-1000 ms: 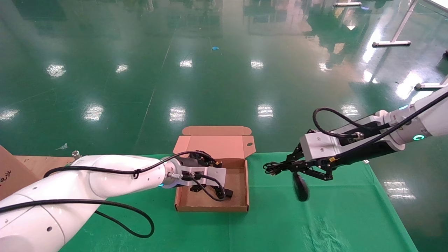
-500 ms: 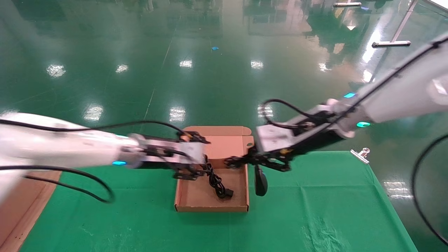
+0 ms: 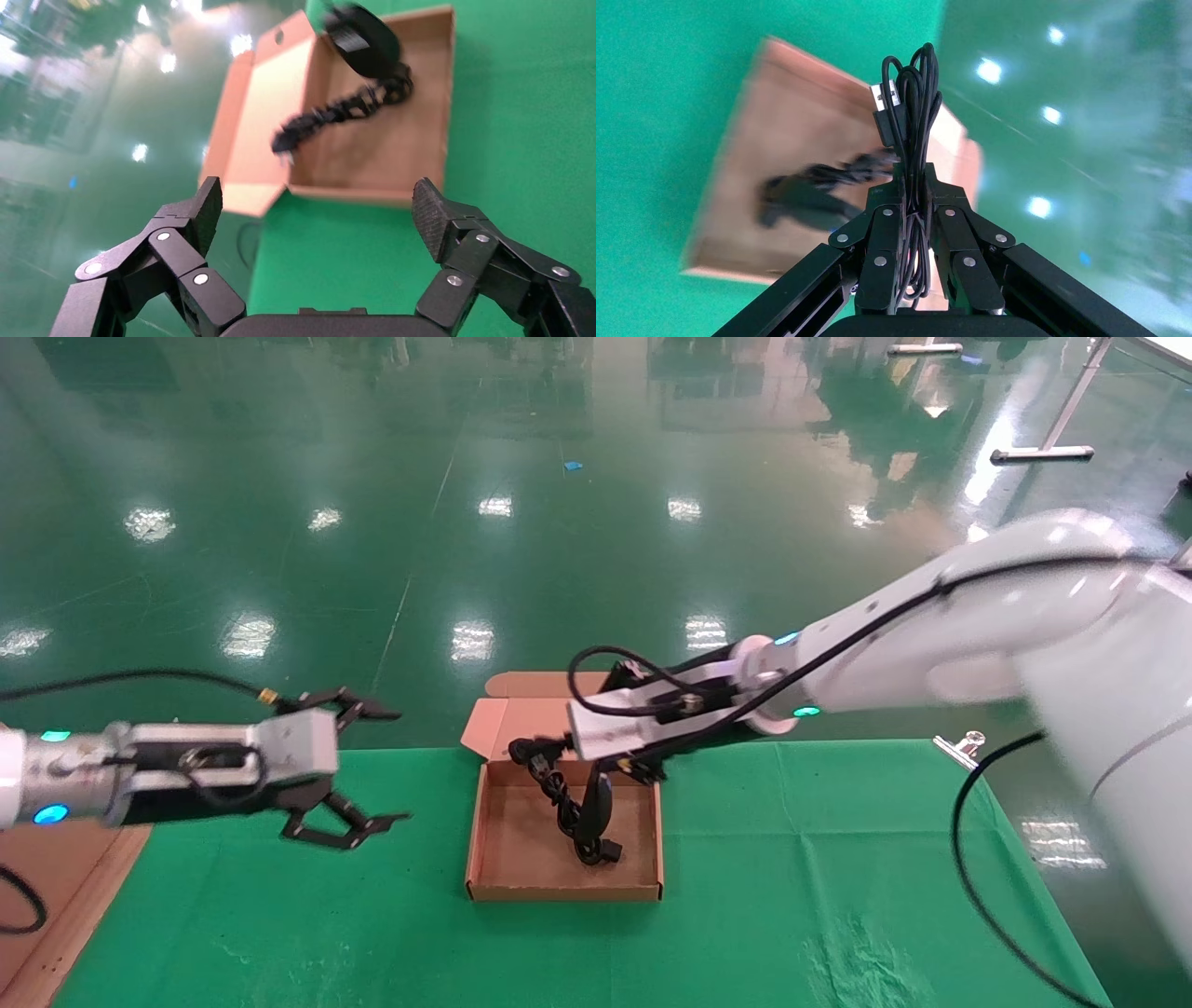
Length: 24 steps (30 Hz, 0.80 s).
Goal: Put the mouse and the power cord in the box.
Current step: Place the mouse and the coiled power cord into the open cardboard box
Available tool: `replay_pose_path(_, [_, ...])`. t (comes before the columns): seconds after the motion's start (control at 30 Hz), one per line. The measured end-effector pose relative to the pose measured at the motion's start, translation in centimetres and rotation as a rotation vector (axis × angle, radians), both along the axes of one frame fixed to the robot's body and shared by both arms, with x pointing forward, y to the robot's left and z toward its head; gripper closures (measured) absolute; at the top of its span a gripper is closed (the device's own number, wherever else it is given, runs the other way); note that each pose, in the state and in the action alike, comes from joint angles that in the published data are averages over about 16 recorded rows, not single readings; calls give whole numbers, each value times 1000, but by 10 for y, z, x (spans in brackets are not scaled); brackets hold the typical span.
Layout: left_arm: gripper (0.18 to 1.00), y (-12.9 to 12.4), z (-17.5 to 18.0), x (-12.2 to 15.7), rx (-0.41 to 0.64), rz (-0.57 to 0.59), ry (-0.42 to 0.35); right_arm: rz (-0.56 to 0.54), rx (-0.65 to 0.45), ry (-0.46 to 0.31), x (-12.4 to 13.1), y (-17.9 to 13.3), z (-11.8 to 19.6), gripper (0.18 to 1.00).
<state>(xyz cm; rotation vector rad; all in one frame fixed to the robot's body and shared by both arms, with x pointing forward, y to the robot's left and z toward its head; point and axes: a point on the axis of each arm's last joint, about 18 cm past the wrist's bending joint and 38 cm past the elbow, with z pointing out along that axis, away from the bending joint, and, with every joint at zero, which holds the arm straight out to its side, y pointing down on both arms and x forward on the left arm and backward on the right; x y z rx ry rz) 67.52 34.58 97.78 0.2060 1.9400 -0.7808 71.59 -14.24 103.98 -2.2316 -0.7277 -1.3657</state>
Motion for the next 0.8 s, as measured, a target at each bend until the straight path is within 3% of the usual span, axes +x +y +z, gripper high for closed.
replay_pose_path(0.33, [193,32,-30,-1,-16,52,34,-46,21,-64,15,27,-29,957])
replay_pose_path(0.8, [184,37,-48,4,-16,59,48,-72,31,-55,19,38,-47,956])
